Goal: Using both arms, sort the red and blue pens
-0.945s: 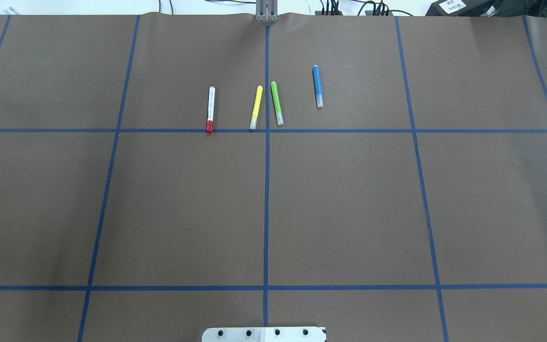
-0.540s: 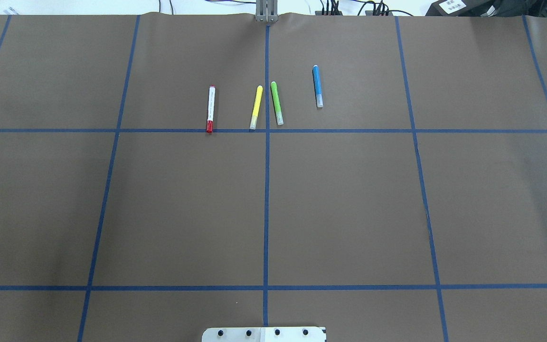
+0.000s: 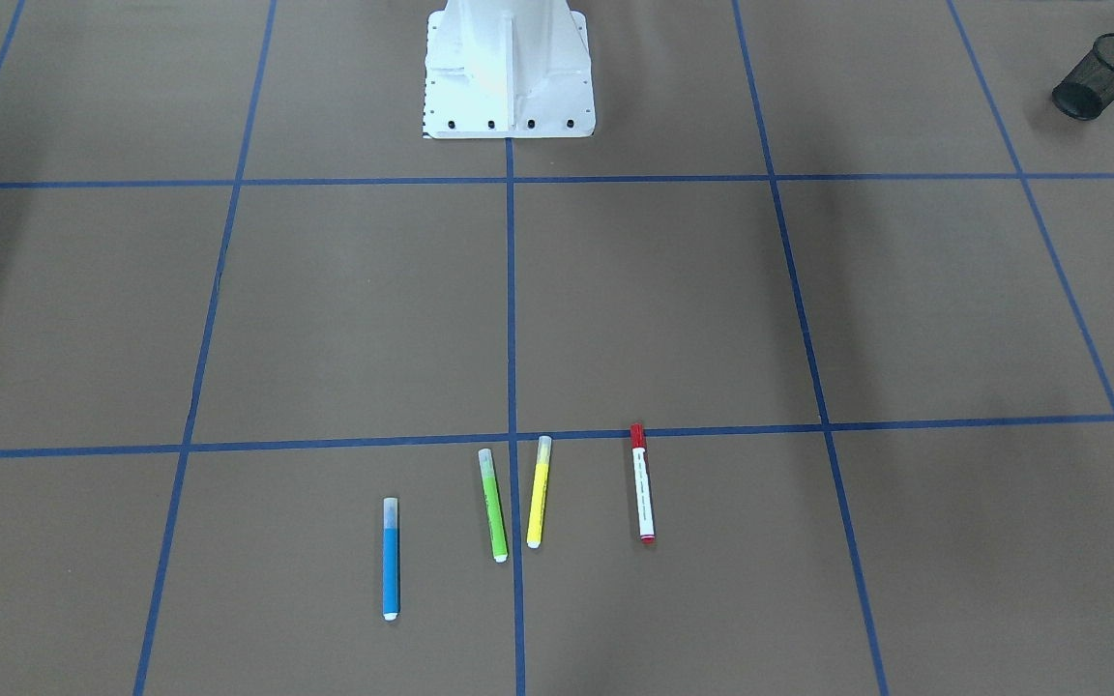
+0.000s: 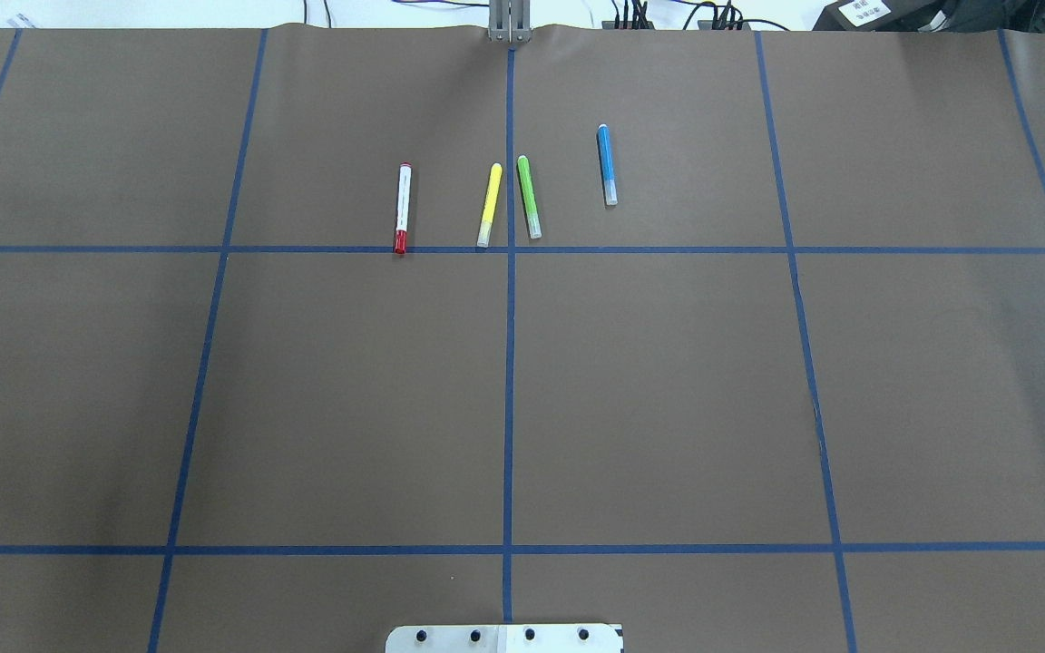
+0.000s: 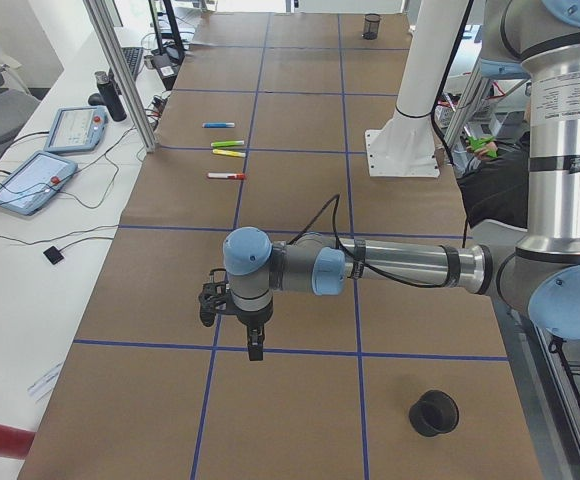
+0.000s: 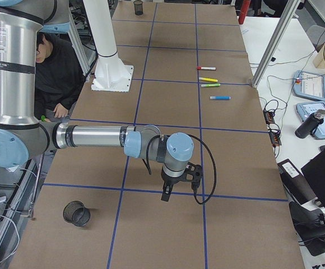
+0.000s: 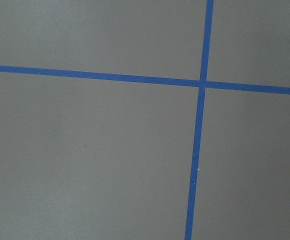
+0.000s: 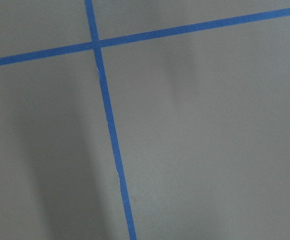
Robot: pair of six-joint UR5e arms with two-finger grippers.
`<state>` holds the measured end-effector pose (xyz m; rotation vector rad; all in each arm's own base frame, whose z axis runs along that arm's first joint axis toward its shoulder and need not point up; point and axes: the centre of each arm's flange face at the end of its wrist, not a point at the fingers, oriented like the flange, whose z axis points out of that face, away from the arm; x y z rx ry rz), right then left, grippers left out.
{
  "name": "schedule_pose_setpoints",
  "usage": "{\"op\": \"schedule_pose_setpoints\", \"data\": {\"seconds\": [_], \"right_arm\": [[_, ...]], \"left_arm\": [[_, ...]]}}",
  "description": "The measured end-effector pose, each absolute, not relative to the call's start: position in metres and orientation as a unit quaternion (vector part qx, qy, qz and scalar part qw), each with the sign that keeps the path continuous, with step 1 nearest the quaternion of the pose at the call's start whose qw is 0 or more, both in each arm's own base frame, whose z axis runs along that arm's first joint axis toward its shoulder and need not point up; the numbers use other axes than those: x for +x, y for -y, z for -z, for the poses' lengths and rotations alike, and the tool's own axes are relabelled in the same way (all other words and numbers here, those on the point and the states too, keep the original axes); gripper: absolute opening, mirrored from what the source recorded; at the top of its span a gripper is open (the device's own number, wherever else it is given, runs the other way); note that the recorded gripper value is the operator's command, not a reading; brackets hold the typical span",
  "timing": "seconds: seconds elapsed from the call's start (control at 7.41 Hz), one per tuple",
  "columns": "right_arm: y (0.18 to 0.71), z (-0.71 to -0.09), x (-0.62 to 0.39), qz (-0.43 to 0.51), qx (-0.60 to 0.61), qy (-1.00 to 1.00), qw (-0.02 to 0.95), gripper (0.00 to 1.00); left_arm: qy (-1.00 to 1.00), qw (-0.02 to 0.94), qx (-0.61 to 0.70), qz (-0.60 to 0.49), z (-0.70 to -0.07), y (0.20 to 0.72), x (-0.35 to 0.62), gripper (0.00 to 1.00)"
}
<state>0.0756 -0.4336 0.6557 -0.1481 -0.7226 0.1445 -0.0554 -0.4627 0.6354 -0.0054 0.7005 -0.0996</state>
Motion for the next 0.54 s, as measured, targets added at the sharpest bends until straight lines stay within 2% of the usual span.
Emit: {"op": "schedule_pose_setpoints", "data": {"seconds": [0.54], "right_arm": [[0.4346,-0.6553,0.0765,-0.07,-0.071,0.348,0.932,1.0]], "left_arm": [[-0.343,0.938,0.002,0.046,-0.6315,0.4622,-0.0554,1.0]]}}
